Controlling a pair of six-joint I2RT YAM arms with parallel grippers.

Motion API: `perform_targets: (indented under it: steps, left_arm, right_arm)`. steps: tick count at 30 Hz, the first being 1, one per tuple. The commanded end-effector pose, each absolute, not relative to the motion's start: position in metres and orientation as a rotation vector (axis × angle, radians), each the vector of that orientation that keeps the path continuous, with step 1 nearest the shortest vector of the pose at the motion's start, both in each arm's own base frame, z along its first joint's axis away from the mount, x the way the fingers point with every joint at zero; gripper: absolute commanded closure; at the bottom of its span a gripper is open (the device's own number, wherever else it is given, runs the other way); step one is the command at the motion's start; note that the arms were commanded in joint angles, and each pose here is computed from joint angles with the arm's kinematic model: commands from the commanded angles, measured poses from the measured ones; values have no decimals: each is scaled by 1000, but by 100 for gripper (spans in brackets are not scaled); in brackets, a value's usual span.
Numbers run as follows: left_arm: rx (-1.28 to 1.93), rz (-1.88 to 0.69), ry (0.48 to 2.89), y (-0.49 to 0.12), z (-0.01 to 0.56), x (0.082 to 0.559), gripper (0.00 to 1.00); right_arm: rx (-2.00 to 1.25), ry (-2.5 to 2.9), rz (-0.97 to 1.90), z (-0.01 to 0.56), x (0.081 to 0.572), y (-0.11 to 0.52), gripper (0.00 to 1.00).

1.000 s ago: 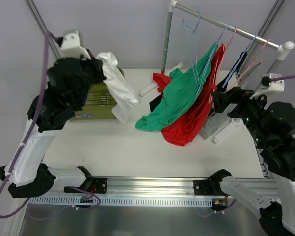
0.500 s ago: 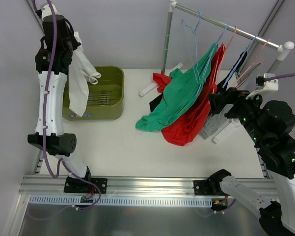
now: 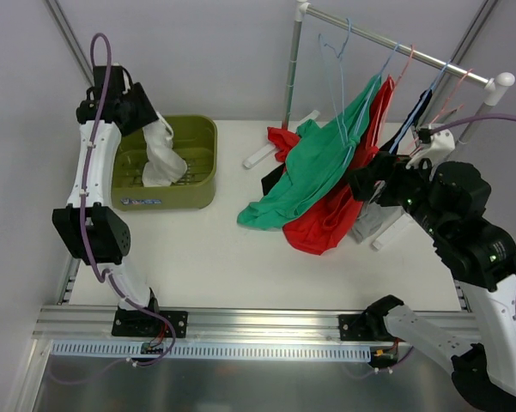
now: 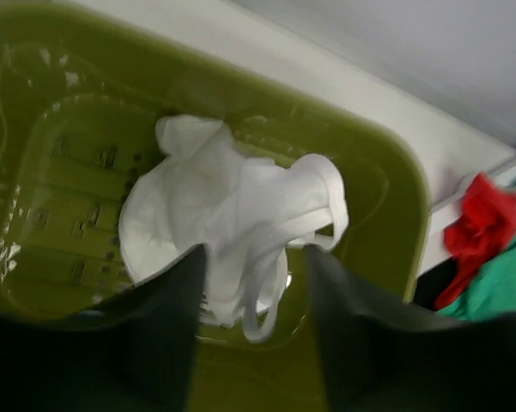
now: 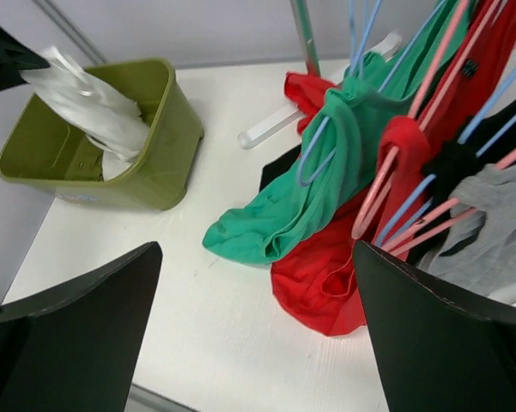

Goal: Remove the tank top from the hanger

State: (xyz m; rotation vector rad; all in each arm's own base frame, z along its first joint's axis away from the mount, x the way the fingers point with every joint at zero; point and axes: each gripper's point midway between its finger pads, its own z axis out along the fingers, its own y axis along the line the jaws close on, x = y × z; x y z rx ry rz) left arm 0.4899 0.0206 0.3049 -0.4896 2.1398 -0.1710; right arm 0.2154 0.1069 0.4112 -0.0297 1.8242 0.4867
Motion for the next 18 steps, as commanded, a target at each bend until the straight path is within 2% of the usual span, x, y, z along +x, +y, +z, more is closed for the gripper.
perform_targets:
  steps: [1, 2, 3, 9, 11, 16, 18]
  left_arm:
    - [-518, -213, 2159, 12, 305, 450, 37]
    - [-519, -211, 2168, 11, 303, 436, 13]
    - [-510, -215, 2167, 9, 304, 429, 1]
    - [-382, -328, 2104, -30, 338, 362, 1]
    - [-286, -392, 2077, -58, 350, 336, 1]
    - [-158, -464, 2151, -94, 315, 289, 1]
    - [-160, -469, 2201, -95, 292, 278, 1]
  right_arm:
    - [-52, 1885, 571, 401, 223, 129, 1]
    - [-52, 1899, 574, 401, 224, 130, 1]
    - [-52, 1908, 571, 400, 226, 132, 1]
    - [23, 1933, 388, 412, 266, 121, 1]
    - [71, 1953, 307, 408, 287, 118, 4]
    - [191, 1898, 79, 424, 331, 97, 27]
    - [223, 1894, 12, 423, 346, 90, 32]
